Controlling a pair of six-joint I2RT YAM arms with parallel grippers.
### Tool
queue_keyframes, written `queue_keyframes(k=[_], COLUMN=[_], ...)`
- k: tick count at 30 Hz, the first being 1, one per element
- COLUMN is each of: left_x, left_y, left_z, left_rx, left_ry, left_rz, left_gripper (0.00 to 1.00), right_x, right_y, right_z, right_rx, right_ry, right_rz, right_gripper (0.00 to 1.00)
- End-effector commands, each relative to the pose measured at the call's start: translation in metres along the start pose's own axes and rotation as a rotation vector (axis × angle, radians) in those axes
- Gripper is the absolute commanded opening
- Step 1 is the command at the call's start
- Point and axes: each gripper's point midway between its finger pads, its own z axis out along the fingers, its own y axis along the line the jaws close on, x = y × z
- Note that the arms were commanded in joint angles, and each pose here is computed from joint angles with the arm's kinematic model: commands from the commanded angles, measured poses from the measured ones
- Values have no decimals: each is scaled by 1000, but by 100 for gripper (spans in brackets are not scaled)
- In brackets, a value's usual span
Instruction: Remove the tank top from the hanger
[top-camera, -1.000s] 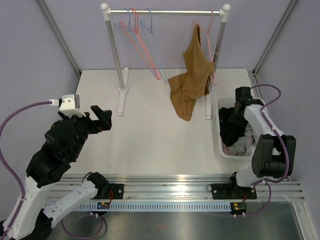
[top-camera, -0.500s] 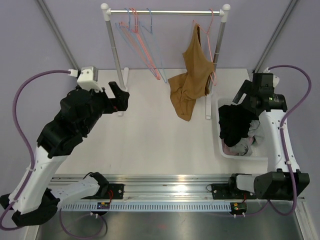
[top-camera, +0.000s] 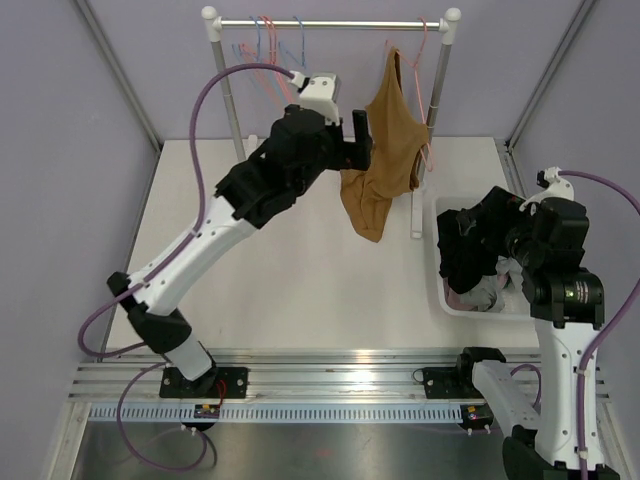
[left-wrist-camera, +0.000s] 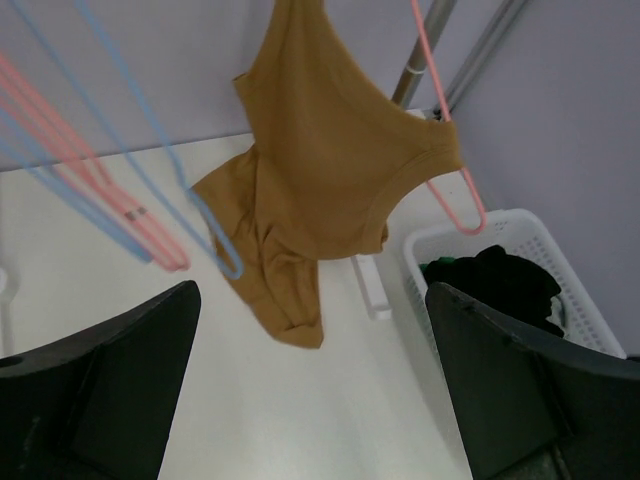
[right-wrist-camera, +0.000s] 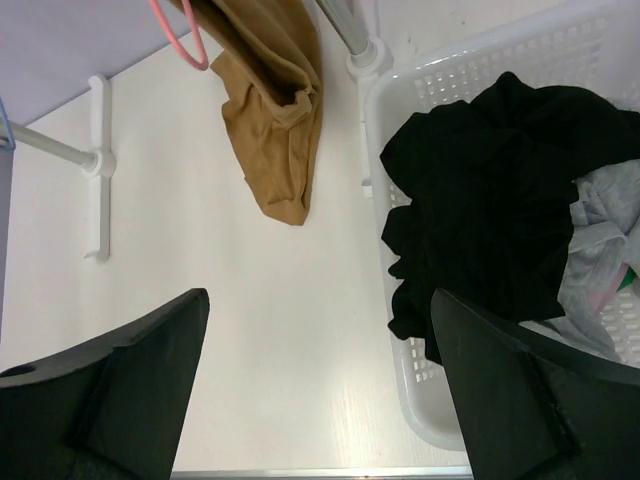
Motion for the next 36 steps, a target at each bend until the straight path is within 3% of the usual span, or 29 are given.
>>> queue_keyframes(k=[1, 4, 8, 15, 18, 22, 28, 36], left_x=[-45, -43, -35, -33, -12, 8, 52, 84], left_y=[-42, -49, -46, -34, -31, -20, 1, 25], left_z=[21, 39, 36, -4, -11, -32, -39, -49], left_rx=[119, 66, 56, 102, 132, 154, 125, 68], left_ry=[-147, -162, -181, -175, -135, -95, -23, 50], left_rz=[-49, -60, -75, -74, -62, -48, -15, 40], left_gripper=[99, 99, 99, 99, 99, 99, 99, 99], right_x=[2, -8, -55, -112, -120, -147, -142, -130], right_y=[9, 8, 44, 76, 96, 121, 144, 161], right_z=[-6, -1, 5, 63, 99, 117, 158, 209], right_rx=[-69, -53, -171, -263, -377, -473, -449, -351], right_ry=[-18, -26, -82, -83, -47, -99, -32, -3], right_rz=[-38, -83, -124, -235, -256, -287, -401, -523], right_gripper=[99, 99, 99, 99, 95, 93, 90, 70])
